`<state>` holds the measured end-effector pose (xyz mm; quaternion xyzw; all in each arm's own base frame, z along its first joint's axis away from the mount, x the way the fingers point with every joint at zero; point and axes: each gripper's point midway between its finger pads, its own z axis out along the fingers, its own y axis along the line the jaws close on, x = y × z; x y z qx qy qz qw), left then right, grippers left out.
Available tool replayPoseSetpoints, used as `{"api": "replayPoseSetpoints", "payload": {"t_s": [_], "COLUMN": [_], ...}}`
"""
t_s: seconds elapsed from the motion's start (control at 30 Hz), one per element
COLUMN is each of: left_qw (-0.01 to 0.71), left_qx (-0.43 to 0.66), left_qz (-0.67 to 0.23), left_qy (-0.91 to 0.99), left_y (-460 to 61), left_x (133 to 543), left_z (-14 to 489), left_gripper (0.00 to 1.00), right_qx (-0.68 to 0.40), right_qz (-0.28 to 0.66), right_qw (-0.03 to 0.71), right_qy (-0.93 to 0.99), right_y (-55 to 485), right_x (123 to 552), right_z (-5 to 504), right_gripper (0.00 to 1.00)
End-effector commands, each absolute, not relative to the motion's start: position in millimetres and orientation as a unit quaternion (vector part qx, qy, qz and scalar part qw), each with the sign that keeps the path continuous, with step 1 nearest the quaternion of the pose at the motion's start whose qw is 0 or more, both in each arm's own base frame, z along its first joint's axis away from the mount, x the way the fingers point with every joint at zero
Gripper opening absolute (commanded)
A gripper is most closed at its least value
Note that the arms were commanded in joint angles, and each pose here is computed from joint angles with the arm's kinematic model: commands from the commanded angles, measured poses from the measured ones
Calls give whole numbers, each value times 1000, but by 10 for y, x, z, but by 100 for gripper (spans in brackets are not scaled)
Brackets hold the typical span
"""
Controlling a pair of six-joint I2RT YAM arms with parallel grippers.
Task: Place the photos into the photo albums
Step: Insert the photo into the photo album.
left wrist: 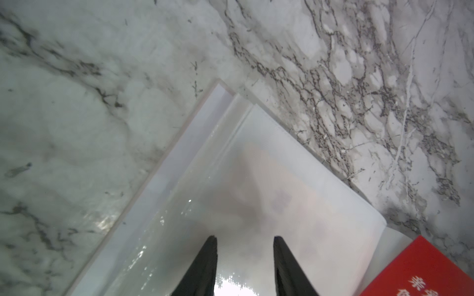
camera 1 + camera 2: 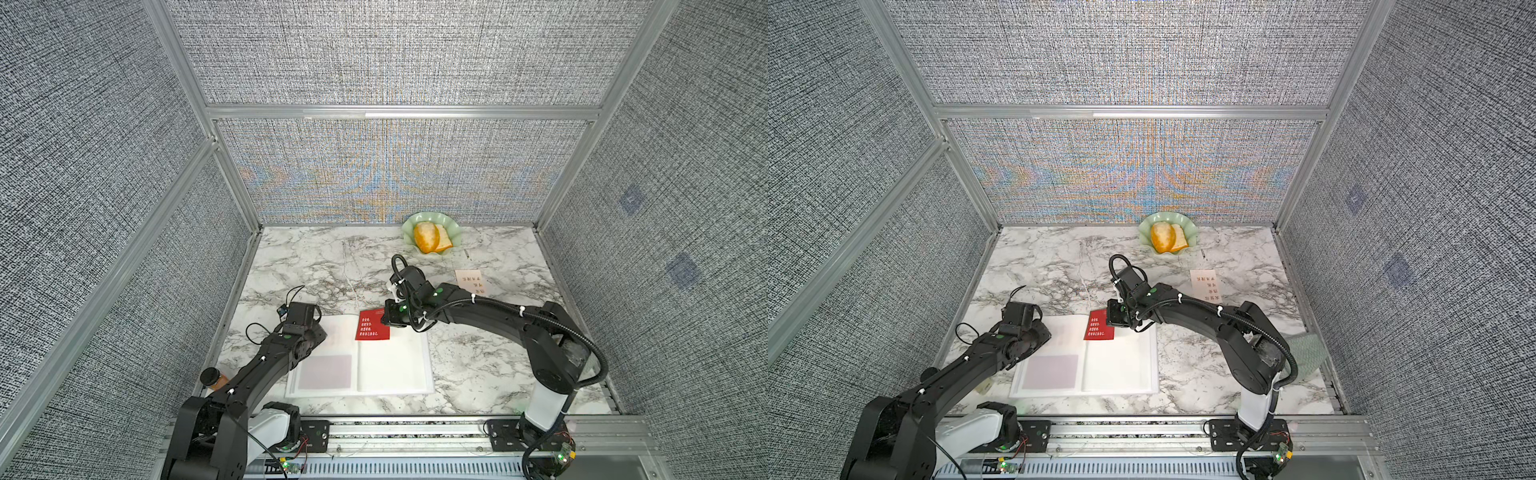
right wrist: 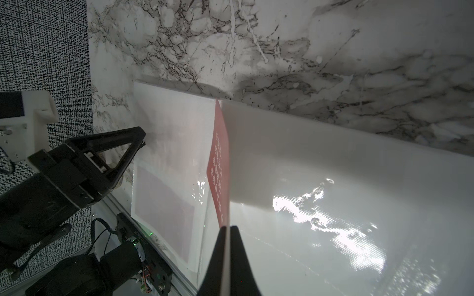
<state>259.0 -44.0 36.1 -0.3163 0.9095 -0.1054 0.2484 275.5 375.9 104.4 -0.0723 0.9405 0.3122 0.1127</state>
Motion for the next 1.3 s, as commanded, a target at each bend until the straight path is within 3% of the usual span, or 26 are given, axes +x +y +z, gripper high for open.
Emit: {"api": "replayPoseSetpoints", "payload": {"t_s": [0.0, 0.67, 1.27], "left_qw": [255, 312, 324], "left_qx": [-321, -327, -331], "left_qz": [-97, -64, -24], "left_qy": [907, 890, 886], "left_y": [-394, -199, -3], "left_x": [2595, 2679, 2640], "left_z": [377, 567, 503], "left_gripper": [39, 39, 39], "right_qx": [-69, -71, -131], "right_qz": [312, 328, 392], "right_qw": [105, 62, 23], "right_qy": [942, 940, 910], "right_y": [3777, 3887, 4484], "right_x": [2739, 2614, 2670], "right_z": [1005, 691, 633], "right_gripper": [0, 0, 0]}}
